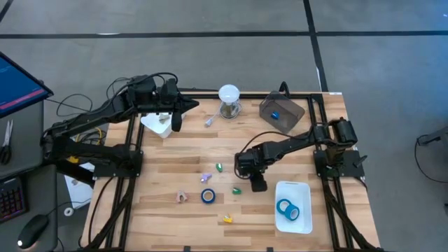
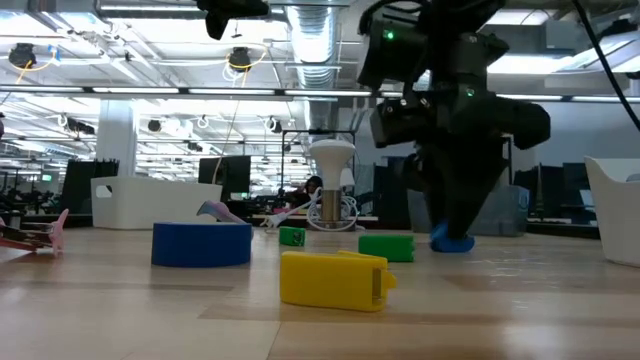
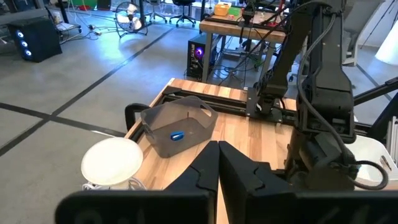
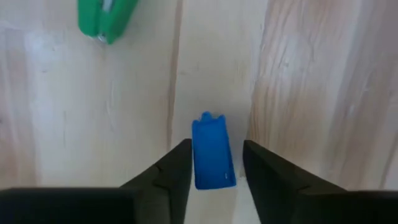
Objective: Pick and place Stapler, Stapler remover, tape
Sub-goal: Put the blue stapler into the black bin
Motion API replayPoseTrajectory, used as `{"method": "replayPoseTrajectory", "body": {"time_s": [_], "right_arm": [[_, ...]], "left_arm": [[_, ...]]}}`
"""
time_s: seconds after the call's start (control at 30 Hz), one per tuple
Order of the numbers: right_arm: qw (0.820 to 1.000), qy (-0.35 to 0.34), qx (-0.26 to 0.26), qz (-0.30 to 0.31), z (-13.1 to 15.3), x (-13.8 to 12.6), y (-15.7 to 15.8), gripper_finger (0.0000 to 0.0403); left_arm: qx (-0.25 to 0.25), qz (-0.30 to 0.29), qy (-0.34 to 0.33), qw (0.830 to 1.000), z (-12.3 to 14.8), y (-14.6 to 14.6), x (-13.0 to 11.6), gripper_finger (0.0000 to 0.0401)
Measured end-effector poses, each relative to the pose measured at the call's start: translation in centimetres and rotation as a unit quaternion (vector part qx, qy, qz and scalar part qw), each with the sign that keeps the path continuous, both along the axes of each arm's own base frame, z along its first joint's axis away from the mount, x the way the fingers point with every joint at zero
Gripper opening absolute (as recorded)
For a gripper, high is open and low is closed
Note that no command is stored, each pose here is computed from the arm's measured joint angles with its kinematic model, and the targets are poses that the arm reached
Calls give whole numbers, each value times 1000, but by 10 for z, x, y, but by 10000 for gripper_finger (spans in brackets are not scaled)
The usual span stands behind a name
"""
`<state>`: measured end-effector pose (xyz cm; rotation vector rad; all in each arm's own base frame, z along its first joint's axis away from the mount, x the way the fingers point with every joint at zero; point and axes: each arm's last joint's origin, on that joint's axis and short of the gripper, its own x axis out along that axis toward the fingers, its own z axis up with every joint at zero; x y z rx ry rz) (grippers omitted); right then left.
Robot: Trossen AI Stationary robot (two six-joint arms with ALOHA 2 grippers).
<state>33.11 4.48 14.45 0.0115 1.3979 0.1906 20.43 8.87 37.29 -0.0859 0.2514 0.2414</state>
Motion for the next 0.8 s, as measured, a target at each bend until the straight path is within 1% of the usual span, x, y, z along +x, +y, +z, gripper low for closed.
{"method": "replayPoseTrajectory", "body": {"time_s": [0.17, 0.27, 0.43, 0.53, 0.63, 0.8], "right_arm": [[1000, 13, 1, -5, -6, -5, -4, 73], [1000, 14, 4, -7, -7, -7, -4, 47], [1000, 12, 6, -14, -6, -6, -7, 47], [999, 14, 8, -38, -5, -4, -14, 52], [998, 9, 4, -59, -1, -3, -25, 56], [995, -23, 5, -93, 17, -2, -48, 47]], "left_arm": [[0, 0, 0, 1000, 0, 0, 0, 3], [0, 0, 1, 1000, 0, 0, 0, 3], [-1, 0, 2, 1000, 0, 0, 0, 3], [-1, 0, 2, 1000, 0, 0, 0, 3], [-1, 0, 3, 1000, -1, 0, 0, 3], [-1, 0, 3, 1000, -1, 0, 0, 3]]}}
